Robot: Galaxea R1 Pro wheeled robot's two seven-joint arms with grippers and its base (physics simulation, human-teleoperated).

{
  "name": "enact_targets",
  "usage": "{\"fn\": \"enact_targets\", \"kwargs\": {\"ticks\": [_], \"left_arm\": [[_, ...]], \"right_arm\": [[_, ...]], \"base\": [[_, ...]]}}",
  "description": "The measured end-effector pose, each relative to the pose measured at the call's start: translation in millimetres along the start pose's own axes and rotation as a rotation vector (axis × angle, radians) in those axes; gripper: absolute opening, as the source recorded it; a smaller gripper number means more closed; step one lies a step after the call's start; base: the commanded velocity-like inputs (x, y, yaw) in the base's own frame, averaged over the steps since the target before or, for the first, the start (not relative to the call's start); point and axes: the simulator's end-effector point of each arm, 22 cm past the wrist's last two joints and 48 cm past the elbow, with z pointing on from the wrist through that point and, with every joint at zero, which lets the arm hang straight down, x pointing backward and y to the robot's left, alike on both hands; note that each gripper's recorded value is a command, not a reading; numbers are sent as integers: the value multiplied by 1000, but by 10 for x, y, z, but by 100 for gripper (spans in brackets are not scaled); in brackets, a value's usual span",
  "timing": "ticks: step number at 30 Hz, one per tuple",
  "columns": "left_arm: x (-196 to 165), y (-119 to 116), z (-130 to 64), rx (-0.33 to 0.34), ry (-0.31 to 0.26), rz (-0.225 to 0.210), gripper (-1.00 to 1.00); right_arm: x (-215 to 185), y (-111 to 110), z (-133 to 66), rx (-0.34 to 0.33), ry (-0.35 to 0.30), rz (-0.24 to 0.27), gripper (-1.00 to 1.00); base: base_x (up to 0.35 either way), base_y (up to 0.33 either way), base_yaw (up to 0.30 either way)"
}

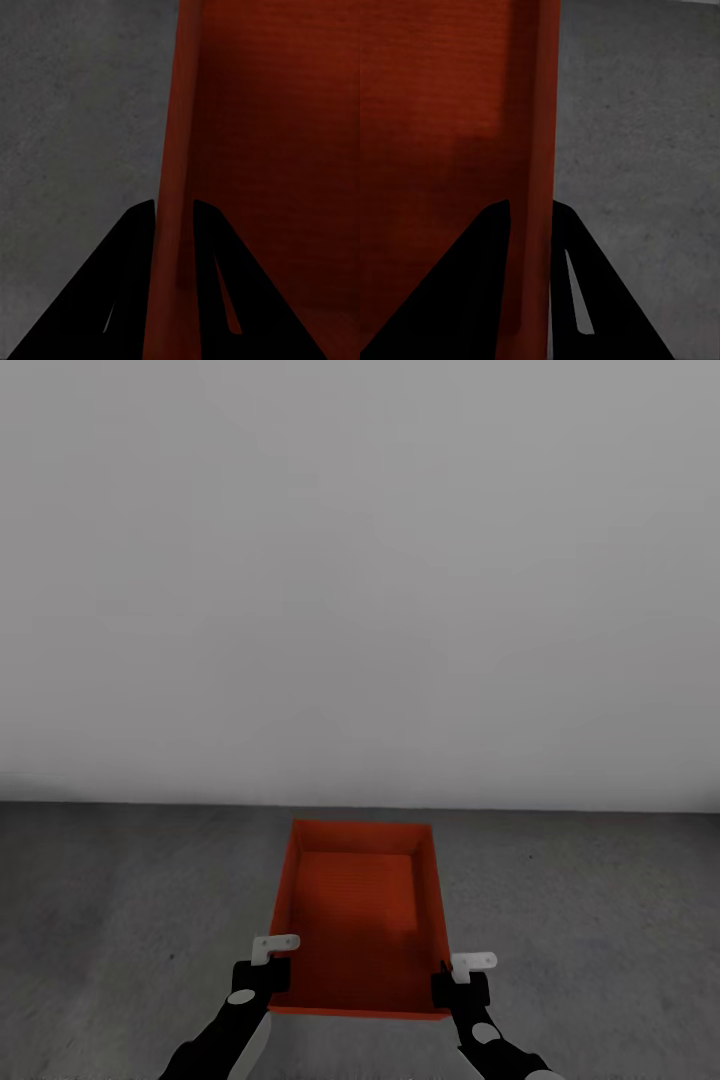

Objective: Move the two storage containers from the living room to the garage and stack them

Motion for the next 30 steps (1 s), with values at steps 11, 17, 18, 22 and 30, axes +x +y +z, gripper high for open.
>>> {"fn": "enact_targets", "kwargs": {"ticks": [11, 17, 18, 22, 30], "left_arm": [[74, 1, 33, -1, 14, 2, -100], [120, 2, 51, -1, 23, 3, -100], [129, 2, 54, -1, 25, 3, -100], [163, 2, 65, -1, 32, 4, -100], [231, -1, 86, -3, 46, 4, -100]], "right_arm": [[80, 6, 20, -1, 14, 0, -100], [129, 10, 29, -2, 23, 0, -100], [137, 10, 31, -2, 25, 0, -100], [173, 13, 36, -2, 32, -1, -100], [246, 15, 46, -2, 46, -1, -100]], "base": [[0, 0, 0], [0, 0, 0], [0, 0, 0], [0, 0, 0], [0, 0, 0]]}}
